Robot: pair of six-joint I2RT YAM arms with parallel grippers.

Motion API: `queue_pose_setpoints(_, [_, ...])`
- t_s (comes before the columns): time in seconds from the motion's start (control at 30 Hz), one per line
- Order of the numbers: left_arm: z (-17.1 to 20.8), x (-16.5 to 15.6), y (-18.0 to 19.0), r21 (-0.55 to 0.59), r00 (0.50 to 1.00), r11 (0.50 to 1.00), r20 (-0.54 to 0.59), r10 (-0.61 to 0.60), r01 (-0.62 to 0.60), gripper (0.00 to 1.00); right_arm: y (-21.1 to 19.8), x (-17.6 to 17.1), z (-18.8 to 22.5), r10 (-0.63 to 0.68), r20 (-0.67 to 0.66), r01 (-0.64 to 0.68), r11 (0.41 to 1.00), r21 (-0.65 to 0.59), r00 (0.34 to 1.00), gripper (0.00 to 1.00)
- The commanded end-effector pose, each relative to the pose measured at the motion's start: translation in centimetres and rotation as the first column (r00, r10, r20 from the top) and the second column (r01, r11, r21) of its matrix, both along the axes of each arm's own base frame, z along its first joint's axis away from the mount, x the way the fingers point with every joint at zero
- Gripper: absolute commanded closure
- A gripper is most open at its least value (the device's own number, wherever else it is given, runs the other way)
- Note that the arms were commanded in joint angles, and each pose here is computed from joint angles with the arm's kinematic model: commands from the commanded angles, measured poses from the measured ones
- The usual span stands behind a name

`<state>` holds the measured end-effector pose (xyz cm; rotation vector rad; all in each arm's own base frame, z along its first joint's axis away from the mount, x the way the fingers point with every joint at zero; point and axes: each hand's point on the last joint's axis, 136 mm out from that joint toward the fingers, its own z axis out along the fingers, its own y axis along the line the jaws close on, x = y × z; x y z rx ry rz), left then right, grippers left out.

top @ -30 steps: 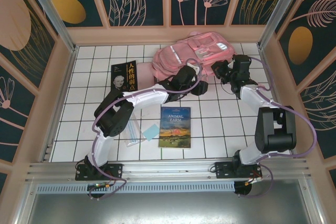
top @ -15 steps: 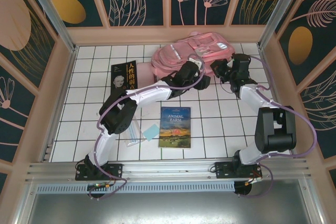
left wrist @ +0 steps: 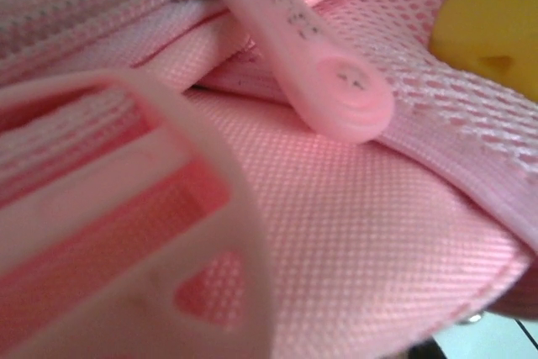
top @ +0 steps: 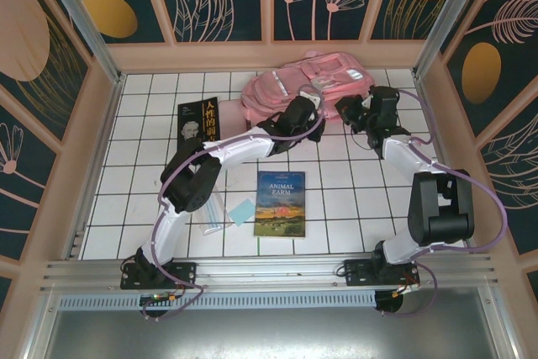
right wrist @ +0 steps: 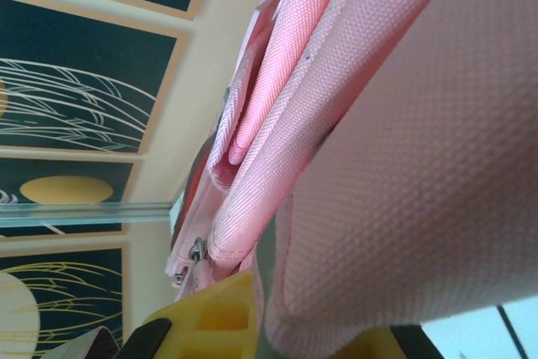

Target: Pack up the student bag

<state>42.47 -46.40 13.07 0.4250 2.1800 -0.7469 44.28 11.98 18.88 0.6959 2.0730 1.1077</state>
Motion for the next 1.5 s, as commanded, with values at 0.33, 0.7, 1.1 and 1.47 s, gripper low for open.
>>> queue_pose_setpoints(0.33, [5.2, -4.0, 1.3, -0.211, 0.967, 0.955, -0.103, -0.234, 0.208, 1.0, -0.1, 0.8, 0.4, 0.029, 0.023, -0.025, 0.988, -0.152, 0.999, 1.0])
queue_pose_setpoints(0.7, [0.0, -4.1, 2.5, -0.107, 0.915, 0.983, -0.36, -0.181, 0.153, 1.0, -2.7, 1.4, -0.8, -0.051, 0.025, 0.056, 0.955, -0.293, 0.998, 1.0])
queue_pose_setpoints(1.1, [-7.9, -8.3, 10.1, 0.168, 0.837, 0.981, -0.547, 0.012, 0.095, 1.0, -5.3, 2.3, -2.0, -0.106, 0.076, 0.125, 0.94, -0.317, 0.991, 1.0])
queue_pose_setpoints(1.47, [-8.0, -5.1, 17.8, 0.267, 0.863, 0.964, -0.488, 0.134, 0.001, 1.0, -10.4, 3.0, -2.5, -0.157, 0.109, 0.187, 0.914, -0.36, 0.981, 1.0])
